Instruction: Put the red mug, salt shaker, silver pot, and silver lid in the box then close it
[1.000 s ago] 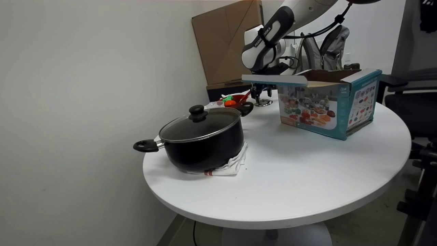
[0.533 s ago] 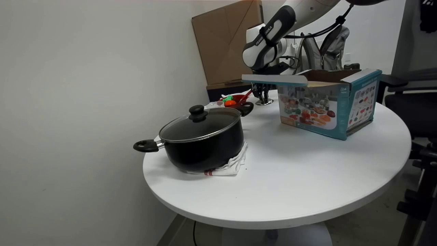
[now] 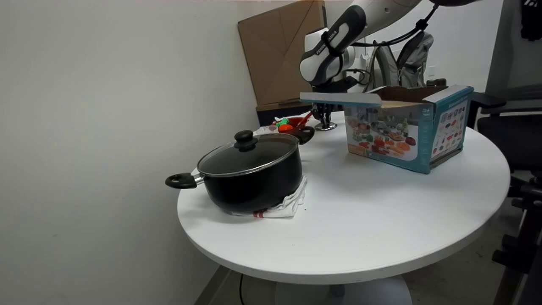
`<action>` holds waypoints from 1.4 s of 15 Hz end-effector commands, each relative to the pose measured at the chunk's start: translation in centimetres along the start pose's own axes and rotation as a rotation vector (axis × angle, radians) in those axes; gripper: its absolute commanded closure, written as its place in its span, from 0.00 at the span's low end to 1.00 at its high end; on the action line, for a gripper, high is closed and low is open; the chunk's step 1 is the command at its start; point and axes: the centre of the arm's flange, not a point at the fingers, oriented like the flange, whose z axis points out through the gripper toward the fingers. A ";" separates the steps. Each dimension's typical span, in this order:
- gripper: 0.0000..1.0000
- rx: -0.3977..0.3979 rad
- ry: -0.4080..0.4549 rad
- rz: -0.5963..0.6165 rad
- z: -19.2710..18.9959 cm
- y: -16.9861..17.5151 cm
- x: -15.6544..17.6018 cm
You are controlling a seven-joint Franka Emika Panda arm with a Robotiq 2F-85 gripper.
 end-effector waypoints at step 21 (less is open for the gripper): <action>0.95 -0.026 -0.369 -0.462 -19.5 -12.0 -5.3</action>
